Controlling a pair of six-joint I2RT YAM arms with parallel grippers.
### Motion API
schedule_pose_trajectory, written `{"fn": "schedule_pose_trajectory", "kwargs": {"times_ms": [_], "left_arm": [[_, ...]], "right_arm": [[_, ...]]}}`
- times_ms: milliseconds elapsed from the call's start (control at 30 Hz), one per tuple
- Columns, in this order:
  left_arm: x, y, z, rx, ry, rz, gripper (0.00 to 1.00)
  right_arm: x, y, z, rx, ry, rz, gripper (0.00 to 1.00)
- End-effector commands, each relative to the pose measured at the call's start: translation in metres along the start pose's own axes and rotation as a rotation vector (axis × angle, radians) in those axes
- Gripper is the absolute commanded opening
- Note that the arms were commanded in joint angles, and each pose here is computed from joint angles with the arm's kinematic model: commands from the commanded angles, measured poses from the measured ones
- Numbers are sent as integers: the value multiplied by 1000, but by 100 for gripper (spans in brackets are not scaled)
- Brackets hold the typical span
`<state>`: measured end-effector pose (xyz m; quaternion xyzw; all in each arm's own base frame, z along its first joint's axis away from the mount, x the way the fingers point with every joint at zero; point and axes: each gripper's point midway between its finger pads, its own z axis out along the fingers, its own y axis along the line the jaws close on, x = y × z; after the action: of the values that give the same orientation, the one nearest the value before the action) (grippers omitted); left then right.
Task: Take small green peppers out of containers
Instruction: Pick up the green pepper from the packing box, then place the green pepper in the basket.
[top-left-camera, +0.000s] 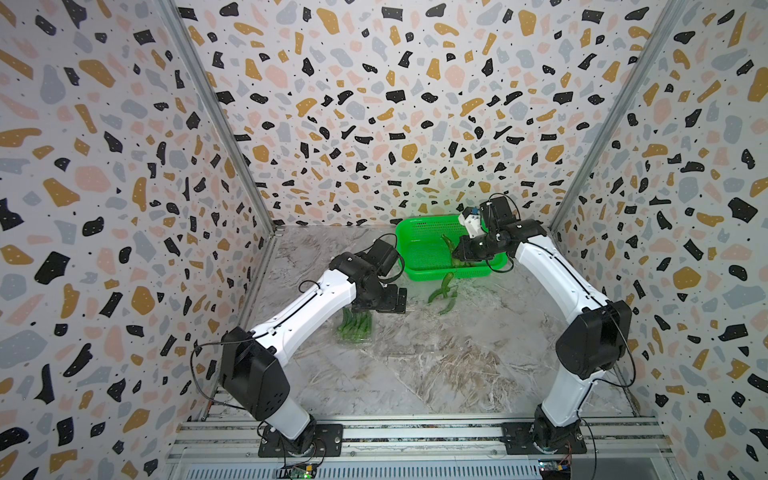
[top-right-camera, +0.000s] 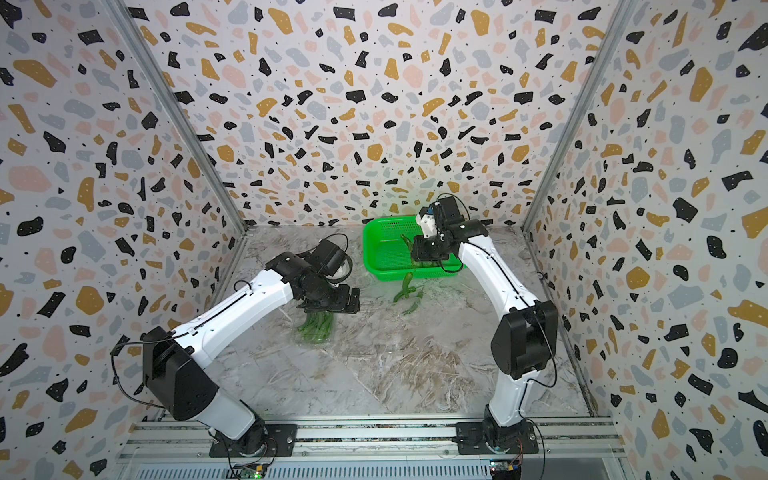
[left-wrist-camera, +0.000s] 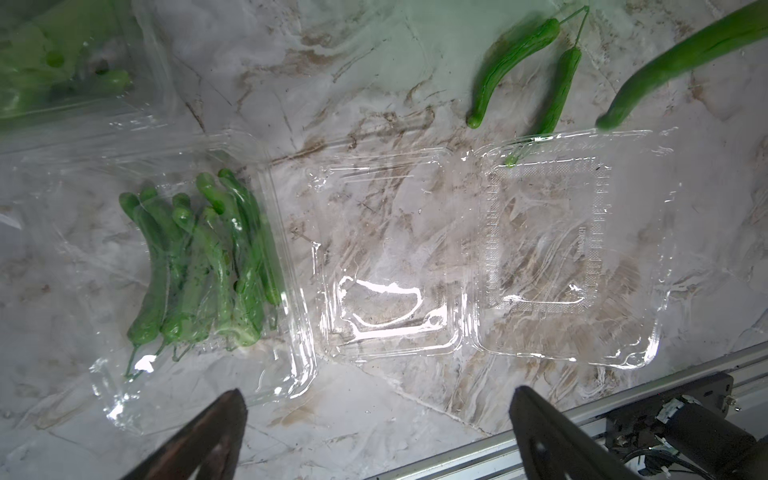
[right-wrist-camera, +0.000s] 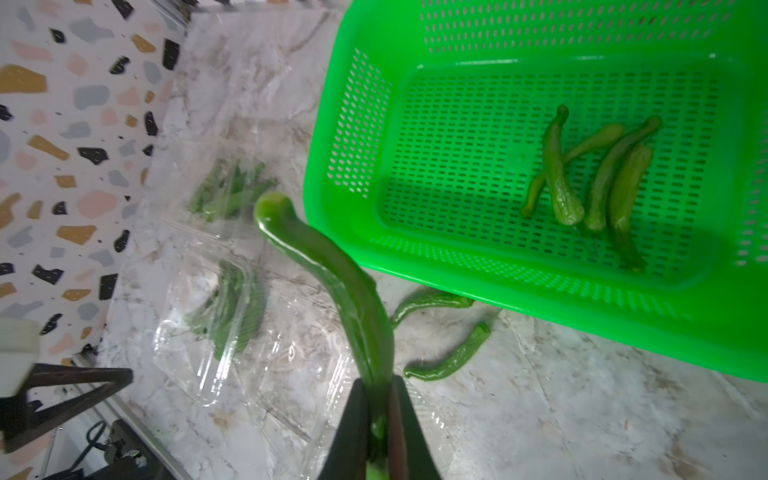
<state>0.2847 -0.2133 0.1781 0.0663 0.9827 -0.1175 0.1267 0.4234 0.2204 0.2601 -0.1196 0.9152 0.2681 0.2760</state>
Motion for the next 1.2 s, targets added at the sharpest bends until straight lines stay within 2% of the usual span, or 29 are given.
{"fn": "schedule_pose_trajectory", "kwargs": {"times_ms": [0, 100, 200, 300, 467, 500, 533, 600, 667, 767, 867, 933, 1167], "left_arm": [[-5, 0, -6, 10, -24, -7, 100], [-7, -1, -8, 10, -26, -4, 100], [-7, -1, -11, 4, -30, 0, 100], [-6, 1, -13, -2, -31, 0, 100], [-4, 3, -17, -8, -34, -3, 100], [-4, 4, -17, -10, -34, -6, 100], [-4, 4, -19, -12, -36, -6, 100], [-2, 5, -20, -16, -35, -9, 100], [-2, 7, -21, -20, -39, -13, 100], [0, 8, -21, -23, -41, -21, 99], [0, 9, -19, -24, -39, -23, 100], [0, 8, -17, -23, -38, -25, 99], [-6, 3, -11, -10, -34, -20, 100]], "right_arm": [[-50, 27, -56, -100, -201, -2, 3], [-75, 13, -65, -94, -284, 40, 3], [-92, -14, -55, -61, -331, 84, 3], [-97, -47, -24, -3, -319, 107, 3], [-82, -99, 52, 97, -210, 116, 7], [-78, -107, 65, 108, -187, 120, 10], [-74, -114, 77, 117, -157, 125, 18], [-73, -120, 87, 140, -107, 120, 39], [-81, -119, 82, 168, -99, 101, 54], [-98, -107, 50, 199, -150, 90, 65], [-101, -86, 14, 183, -174, 91, 66], [-89, -70, -3, 175, -141, 85, 66], [-10, -30, -26, 147, -4, 63, 66]]}}
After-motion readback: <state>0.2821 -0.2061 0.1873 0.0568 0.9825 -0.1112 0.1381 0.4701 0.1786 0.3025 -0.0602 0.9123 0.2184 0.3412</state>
